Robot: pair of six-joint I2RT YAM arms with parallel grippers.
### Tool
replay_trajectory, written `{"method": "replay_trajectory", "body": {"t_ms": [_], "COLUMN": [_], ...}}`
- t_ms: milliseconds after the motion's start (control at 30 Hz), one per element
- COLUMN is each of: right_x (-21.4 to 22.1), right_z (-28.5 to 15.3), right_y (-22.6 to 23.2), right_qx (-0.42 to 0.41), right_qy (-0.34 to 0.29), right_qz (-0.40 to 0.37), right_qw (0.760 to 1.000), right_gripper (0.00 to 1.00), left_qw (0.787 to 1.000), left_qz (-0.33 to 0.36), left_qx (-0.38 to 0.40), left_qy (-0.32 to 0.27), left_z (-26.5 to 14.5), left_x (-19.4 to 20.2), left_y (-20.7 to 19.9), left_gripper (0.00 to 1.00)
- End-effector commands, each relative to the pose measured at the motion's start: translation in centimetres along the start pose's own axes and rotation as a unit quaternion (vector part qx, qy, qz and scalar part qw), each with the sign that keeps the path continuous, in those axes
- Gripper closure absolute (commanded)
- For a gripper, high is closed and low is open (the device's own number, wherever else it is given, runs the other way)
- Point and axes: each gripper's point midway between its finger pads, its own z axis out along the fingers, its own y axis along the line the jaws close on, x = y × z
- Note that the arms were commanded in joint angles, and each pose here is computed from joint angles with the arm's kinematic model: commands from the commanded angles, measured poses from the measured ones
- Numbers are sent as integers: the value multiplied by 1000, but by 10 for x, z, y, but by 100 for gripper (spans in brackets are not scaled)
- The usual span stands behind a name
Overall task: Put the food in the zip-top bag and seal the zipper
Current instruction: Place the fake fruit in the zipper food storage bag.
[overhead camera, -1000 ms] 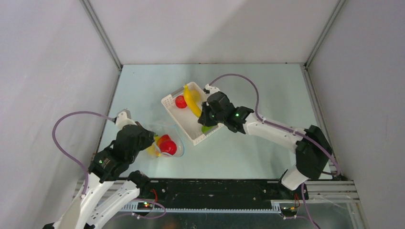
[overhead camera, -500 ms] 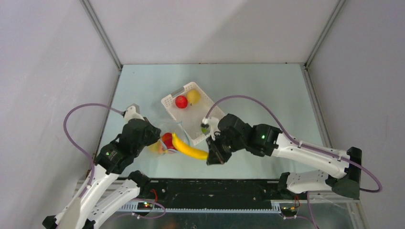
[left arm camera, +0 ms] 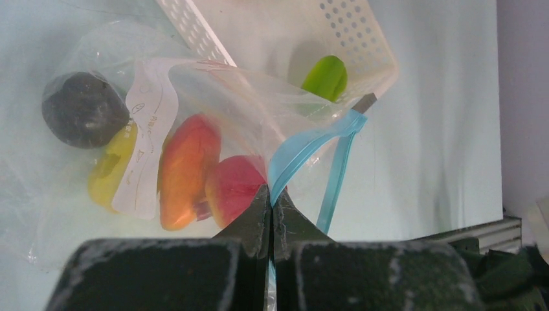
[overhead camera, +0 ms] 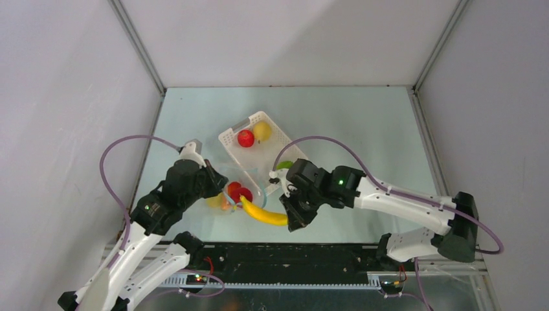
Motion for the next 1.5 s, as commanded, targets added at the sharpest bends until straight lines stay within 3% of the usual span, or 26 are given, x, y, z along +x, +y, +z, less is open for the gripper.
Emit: {"method": "replay_trajectory", "body": {"t_ms": [0, 300, 533, 800, 900, 1067, 1200, 1267, 1467], "right_x": [-31, -75, -98, -112, -118, -135, -146, -150, -151], "right_z": [0, 5, 21, 44, 45, 43, 46, 47, 45], "right_y": [-8, -17, -13, 9, 13, 27, 37, 45, 63], "right_qx": [27, 64, 92, 45, 30, -27, -51, -74, -97], "right_qy": [-28, -57, -41, -13, -8, -21, -36, -38, -30], "right_qz": [-13, -10, 4, 22, 61, 135, 156, 164, 147], "right_qw": [999, 996, 995, 999, 998, 990, 986, 983, 984], "right_gripper": [100, 100, 100, 100, 100, 89, 86, 86, 72], "left_qw": [998, 996, 995, 993, 993, 992, 990, 990, 990], "left_qz": [23, 31, 30, 26, 25, 20, 20, 21, 24], "left_qx": [54, 79, 89, 112, 114, 127, 134, 138, 135], "left_qy": [3, 14, 18, 21, 18, 19, 23, 24, 29], "left_z": [-6, -11, -9, -10, -11, -9, -9, -10, -9], "left_x": [-3, 2, 2, 2, 2, 5, 7, 8, 11], "left_y": [-20, -26, -33, -43, -43, -47, -51, -53, -55], "left_gripper": [100, 100, 100, 100, 100, 100, 100, 100, 100]}}
